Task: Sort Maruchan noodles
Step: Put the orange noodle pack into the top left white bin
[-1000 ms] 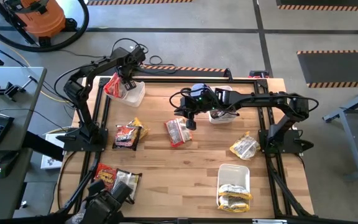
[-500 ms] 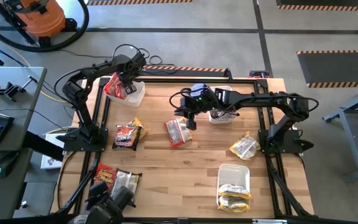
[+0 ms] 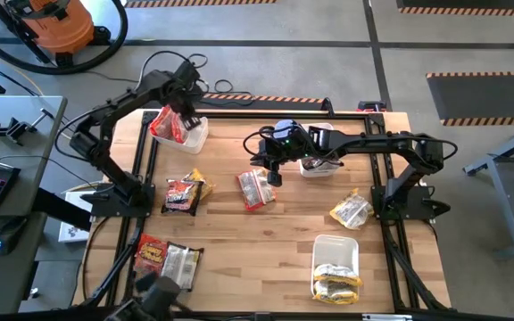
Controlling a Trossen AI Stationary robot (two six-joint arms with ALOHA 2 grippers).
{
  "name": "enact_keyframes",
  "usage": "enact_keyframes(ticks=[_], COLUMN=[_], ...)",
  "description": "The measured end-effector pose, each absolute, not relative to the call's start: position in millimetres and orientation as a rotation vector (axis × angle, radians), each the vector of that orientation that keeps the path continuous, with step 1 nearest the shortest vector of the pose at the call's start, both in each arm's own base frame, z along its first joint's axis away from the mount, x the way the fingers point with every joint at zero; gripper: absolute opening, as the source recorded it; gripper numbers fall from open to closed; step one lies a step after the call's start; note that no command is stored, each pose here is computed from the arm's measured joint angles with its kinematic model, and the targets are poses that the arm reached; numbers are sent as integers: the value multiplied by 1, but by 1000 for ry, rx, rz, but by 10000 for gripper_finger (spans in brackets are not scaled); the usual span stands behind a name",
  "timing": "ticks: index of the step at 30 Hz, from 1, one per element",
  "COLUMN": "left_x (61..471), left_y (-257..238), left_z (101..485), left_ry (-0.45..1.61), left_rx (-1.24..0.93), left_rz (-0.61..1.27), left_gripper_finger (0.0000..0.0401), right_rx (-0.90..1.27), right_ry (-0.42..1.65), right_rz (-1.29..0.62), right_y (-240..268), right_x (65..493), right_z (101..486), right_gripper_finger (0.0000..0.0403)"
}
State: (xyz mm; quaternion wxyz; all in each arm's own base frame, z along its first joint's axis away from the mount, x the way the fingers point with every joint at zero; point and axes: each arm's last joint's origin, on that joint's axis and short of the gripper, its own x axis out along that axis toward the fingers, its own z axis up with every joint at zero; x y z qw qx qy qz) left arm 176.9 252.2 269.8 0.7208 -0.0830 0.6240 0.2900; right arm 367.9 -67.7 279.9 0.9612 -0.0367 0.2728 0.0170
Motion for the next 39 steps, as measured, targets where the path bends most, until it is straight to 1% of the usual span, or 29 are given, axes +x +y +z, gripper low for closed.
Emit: enact_keyframes(ticks=[3,5,7,9,11,13,15,18,21,24,28,33,39], left_x=[190,196,197,195,190,183,177,170,164,158,153,153,159], left_y=[239,231,223,219,218,218,217,216,217,221,225,223,217], left_z=[270,262,248,233,222,213,206,198,193,193,194,196,217], left_ry=[1311,1341,1422,1506,1574,1615,1647,1707,1781,1819,1818,1821,1706], left_rx=[-225,-198,-187,-168,-145,-160,-182,-160,-104,-95,-123,-102,-93], left_rz=[481,416,364,365,411,438,445,481,564,640,678,681,681], left_gripper_finger=[97,75,52,32,14,4,2,2,2,2,3,3,3], right_rx=[-74,-74,-74,-73,-73,-73,-73,-73,-73,-73,-73,-72,-79], right_ry=[553,553,556,561,561,561,561,561,561,561,561,564,569], right_rz=[35,35,34,35,35,35,35,35,35,35,35,35,38], right_y=[-68,-68,-68,-68,-68,-68,-68,-68,-68,-68,-68,-68,-67], right_x=[368,368,368,368,368,368,368,367,368,368,367,367,367], right_z=[280,280,280,279,279,279,279,279,279,279,279,279,279], right_gripper_finger=[32,32,32,32,32,32,32,32,32,32,32,32,32])
